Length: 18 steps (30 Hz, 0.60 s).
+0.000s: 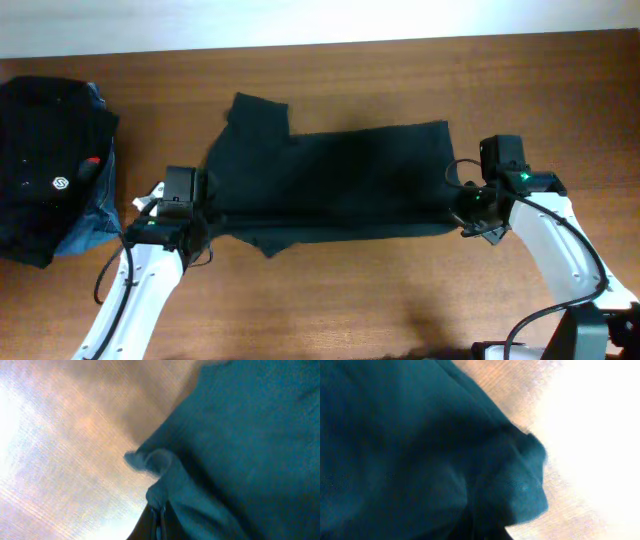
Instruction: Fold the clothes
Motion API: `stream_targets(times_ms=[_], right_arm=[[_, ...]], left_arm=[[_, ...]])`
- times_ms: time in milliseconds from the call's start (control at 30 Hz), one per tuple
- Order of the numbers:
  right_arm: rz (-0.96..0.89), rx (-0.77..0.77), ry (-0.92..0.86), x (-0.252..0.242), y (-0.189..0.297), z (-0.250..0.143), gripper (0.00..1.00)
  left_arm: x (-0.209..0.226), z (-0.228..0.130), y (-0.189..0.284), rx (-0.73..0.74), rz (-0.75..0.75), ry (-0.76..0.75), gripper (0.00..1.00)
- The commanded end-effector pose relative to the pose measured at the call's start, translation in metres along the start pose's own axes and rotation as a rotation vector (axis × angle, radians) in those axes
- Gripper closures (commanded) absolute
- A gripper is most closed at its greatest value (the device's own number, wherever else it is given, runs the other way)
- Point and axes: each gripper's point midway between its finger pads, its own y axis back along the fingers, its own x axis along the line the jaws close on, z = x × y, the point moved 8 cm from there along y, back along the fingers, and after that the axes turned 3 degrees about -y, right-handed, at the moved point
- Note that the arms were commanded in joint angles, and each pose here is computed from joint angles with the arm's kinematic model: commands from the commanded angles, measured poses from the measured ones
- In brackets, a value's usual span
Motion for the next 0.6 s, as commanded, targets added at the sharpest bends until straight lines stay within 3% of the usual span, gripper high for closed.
stream_targets(times_ms=[0,333,567], right_arm=[[-0.031,-0.005,0.005,-0.004,0.007,-0.001,0.96],[-0.109,0.12,-0.003,-0.019,0.01,-0.021,0.96],[-0.108,0.118,-0.003,-0.019,0.009,-0.02,0.96]], left_arm=[[0.003,-0.007,0.009,0.066,-0.009,-0.012,0.99],[0.025,-0.028,0.013,0.215,0.106,-0.027,0.99],[0.029,-0.029,0.014,0.221,0.136,-0.031,1.0]])
